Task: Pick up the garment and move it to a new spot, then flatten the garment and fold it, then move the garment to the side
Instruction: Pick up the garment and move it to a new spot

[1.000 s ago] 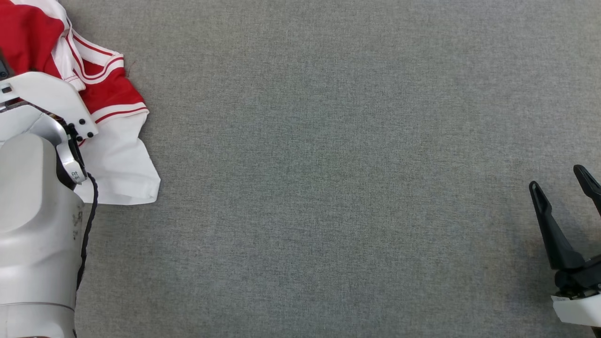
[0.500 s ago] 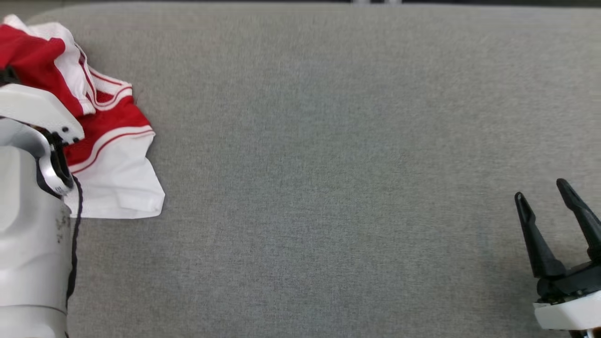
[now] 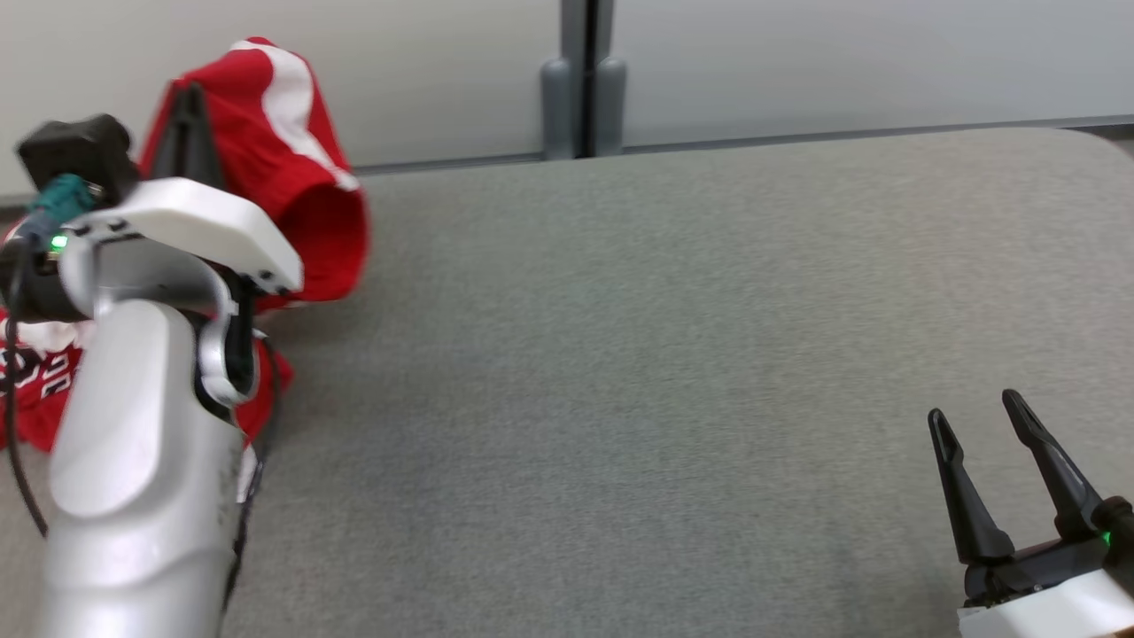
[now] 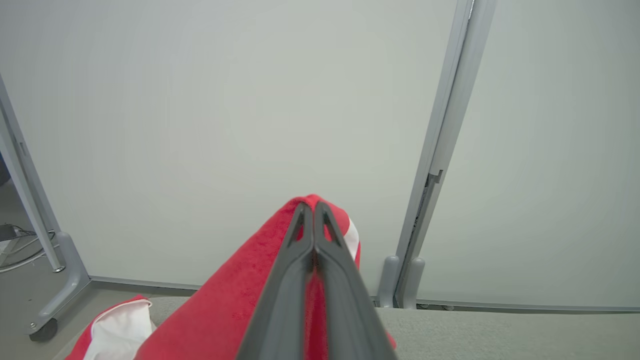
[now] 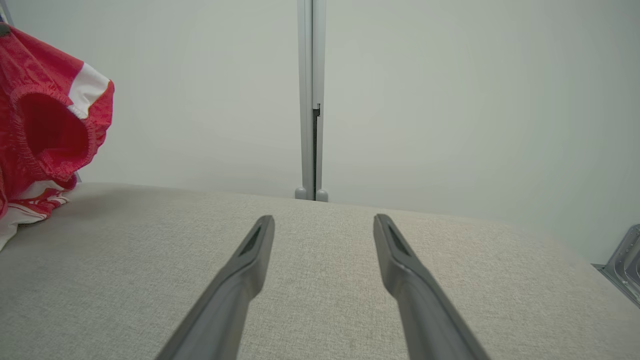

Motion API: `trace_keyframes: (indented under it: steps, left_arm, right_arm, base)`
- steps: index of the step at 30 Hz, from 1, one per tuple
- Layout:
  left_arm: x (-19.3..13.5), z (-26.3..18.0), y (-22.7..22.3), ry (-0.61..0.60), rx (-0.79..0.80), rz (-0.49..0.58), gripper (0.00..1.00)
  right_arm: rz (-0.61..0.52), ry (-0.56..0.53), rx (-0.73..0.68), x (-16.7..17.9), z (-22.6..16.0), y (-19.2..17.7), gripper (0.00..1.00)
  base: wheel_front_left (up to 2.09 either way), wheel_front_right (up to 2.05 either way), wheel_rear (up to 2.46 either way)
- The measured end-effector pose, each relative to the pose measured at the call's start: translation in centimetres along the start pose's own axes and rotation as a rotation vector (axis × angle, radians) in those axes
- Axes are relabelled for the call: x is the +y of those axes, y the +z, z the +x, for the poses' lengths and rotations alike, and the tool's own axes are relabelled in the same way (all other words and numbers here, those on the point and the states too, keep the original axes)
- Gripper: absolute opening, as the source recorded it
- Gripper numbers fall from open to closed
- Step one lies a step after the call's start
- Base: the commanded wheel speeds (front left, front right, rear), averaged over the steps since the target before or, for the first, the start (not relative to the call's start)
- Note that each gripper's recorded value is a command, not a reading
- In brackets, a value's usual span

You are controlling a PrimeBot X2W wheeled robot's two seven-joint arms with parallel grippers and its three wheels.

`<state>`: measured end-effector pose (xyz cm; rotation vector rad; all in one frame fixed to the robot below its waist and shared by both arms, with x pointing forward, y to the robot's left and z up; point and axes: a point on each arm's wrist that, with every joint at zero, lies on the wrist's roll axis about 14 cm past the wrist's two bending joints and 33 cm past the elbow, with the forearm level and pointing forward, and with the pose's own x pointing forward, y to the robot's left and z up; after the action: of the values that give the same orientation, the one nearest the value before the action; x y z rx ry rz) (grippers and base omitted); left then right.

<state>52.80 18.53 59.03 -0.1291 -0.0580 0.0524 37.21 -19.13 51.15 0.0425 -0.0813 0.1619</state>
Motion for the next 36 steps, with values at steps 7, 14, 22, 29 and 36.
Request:
trace_keyframes:
  steps: [7, 14, 22, 29, 36]
  left_arm:
    - [-10.4, -4.7, 2.1, -0.298, -0.016, -0.07, 0.0]
    - [-18.7, -13.0, -2.3, -0.575, 0.18, -0.145, 0.0]
    - [-22.3, -17.9, -11.5, -0.685, 0.497, -0.172, 0.0]
    - [-22.1, -19.6, -18.6, -0.661, 0.628, -0.073, 0.0]
    - [-22.4, -18.6, -17.5, -0.633, 0.447, -0.057, 1.0]
  right_arm:
    - [-0.014, -0.116, -0.041, -2.3, -3.8, 1.7, 1.0]
    - [-0.018, -0.226, -0.066, -4.4, -7.2, 2.6, 1.0]
    - [-0.011, -0.282, -0.046, -5.3, -8.8, 2.1, 1.0]
    - [0.008, -0.288, -0.029, -4.9, -9.1, 1.4, 1.0]
    - [-0.005, -0.296, -0.043, -5.1, -9.6, 1.9, 1.0]
  base:
    - [0.0, 0.0, 0.0]
    - [0.0, 0.0, 0.0]
    - [0.0, 0.0, 0.0]
    - [0.0, 0.0, 0.0]
    - [0.0, 0.0, 0.0]
